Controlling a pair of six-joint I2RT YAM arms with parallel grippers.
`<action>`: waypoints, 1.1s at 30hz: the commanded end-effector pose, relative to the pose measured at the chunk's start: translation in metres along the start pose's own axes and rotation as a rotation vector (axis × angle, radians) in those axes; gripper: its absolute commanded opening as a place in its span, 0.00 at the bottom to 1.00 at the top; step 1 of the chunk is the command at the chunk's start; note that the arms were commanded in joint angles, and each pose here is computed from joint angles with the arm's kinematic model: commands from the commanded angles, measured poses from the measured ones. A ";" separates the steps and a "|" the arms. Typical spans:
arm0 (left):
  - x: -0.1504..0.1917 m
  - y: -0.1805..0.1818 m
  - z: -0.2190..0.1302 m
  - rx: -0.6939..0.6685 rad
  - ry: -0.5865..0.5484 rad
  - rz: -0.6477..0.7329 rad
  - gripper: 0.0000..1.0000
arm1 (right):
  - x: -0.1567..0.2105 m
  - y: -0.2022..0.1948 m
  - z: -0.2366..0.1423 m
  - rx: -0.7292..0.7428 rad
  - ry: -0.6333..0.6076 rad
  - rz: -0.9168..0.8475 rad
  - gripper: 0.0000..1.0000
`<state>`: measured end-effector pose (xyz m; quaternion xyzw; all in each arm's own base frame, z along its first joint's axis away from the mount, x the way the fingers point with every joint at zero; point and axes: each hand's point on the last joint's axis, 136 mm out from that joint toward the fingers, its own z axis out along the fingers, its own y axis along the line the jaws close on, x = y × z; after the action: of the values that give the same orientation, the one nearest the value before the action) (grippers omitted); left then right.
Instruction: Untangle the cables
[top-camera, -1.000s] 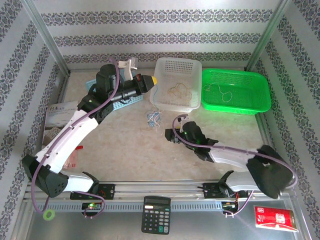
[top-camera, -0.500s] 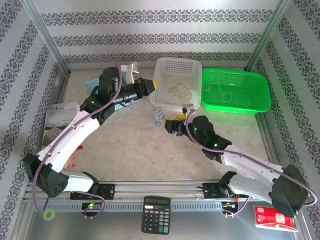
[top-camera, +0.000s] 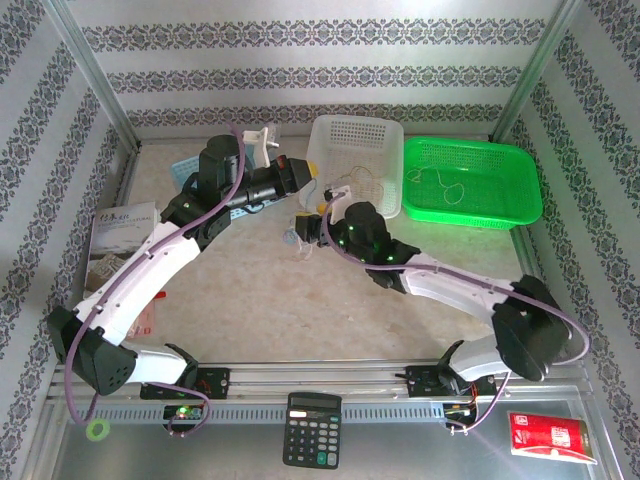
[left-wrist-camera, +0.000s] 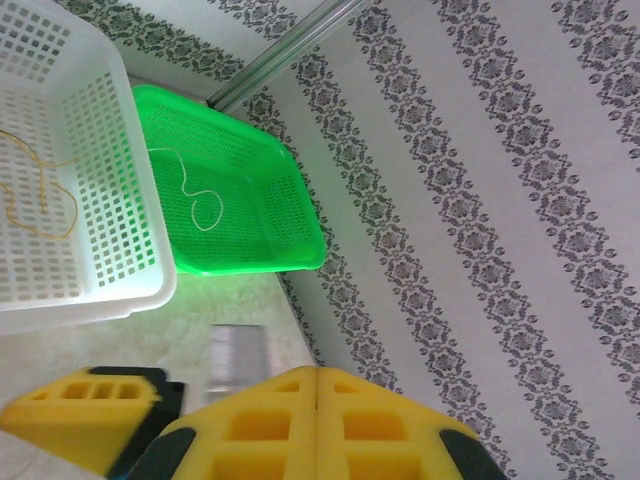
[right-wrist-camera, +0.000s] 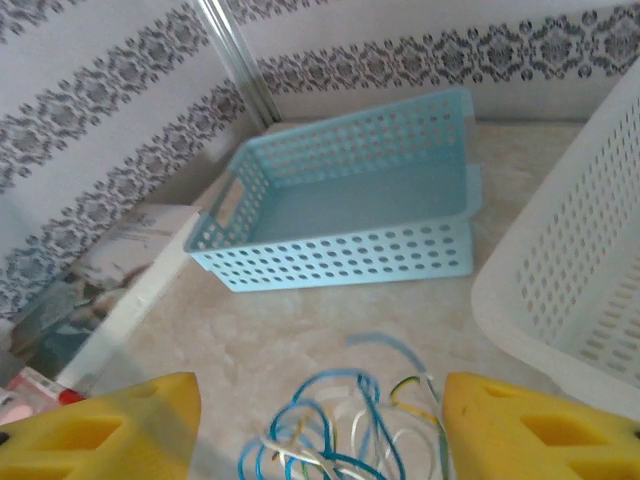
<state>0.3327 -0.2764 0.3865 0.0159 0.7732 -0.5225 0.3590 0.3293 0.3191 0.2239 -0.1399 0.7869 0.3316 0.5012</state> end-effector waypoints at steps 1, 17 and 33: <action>-0.010 -0.037 -0.011 0.106 -0.036 0.026 0.00 | -0.003 -0.004 0.013 0.020 -0.050 -0.002 0.58; -0.043 -0.082 -0.030 0.150 -0.108 0.114 0.00 | 0.085 -0.071 0.016 0.180 0.064 0.108 0.40; -0.080 -0.116 -0.050 0.171 -0.183 0.190 0.00 | 0.129 -0.103 -0.017 0.255 0.097 0.169 0.27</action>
<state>0.3185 -0.2670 0.5276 0.0675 0.6877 -0.5587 0.4587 0.3127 0.2521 0.0668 -0.0401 0.8645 0.2561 0.4307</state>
